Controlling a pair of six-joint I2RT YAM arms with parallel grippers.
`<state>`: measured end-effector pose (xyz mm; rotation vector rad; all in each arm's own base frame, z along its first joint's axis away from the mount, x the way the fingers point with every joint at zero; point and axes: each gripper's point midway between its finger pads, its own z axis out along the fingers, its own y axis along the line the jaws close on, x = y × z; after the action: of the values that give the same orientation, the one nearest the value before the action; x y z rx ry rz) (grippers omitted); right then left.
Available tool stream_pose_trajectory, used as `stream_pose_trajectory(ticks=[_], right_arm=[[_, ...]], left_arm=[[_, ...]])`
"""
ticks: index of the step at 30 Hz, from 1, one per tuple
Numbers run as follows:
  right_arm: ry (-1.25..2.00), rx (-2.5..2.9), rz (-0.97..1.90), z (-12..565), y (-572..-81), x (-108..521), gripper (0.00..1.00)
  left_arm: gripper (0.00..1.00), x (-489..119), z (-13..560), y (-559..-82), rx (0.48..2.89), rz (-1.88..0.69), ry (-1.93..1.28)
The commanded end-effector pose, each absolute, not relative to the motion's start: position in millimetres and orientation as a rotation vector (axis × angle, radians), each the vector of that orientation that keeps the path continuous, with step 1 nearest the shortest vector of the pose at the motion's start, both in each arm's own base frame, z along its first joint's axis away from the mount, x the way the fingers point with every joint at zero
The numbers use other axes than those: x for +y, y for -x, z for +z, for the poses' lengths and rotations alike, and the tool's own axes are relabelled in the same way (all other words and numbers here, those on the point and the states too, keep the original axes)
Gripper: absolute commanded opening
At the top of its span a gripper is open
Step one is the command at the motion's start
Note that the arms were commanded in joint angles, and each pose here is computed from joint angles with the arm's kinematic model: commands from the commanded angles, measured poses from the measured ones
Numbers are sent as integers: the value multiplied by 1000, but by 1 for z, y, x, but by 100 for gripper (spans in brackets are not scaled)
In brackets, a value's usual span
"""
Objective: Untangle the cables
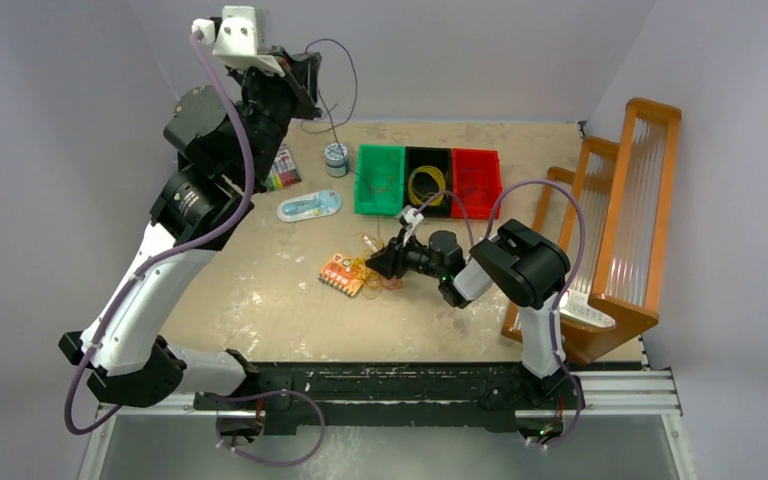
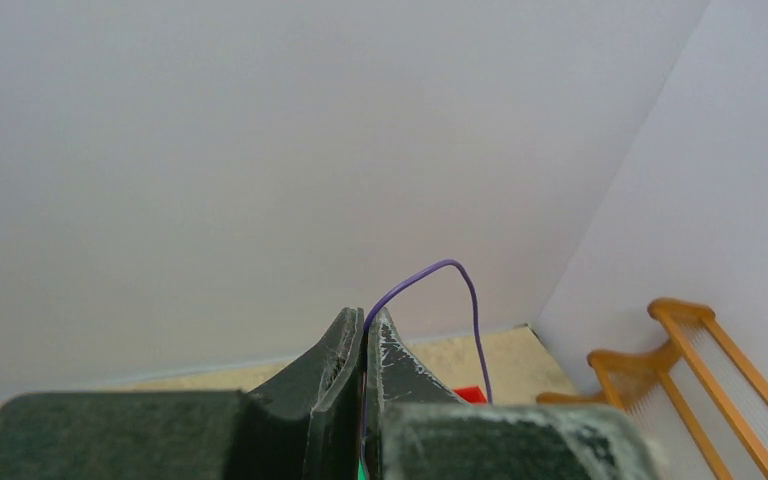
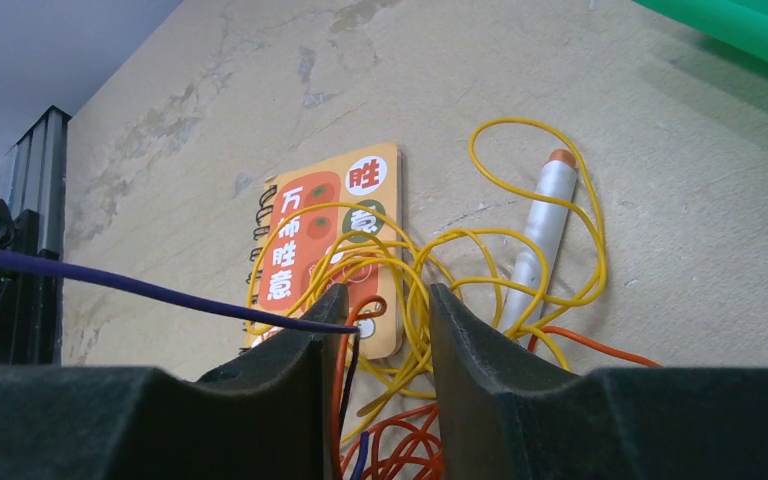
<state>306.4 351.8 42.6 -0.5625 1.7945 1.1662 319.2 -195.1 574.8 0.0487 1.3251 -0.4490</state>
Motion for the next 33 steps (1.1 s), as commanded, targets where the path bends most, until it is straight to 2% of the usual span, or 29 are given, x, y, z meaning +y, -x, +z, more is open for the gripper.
stream_pose_trajectory(ticks=[1,10,18,27,33], right_arm=[[545,1740,1159,55,-308,351,39],[533,1751,1158,51,-307,349,42],[529,1766,1162,47,-308,350,51],[531,1779,1158,45,-306,349,52],[532,1789,1155,43,-304,348,56]], left_arm=[[0,-174,615,-319,1227,-364,-5],[0,-160,654,-323,1130,-272,33],[0,-161,697,-324,1000,-230,10],[0,-161,715,-328,922,-144,-5],[0,-149,735,-323,834,-64,15]])
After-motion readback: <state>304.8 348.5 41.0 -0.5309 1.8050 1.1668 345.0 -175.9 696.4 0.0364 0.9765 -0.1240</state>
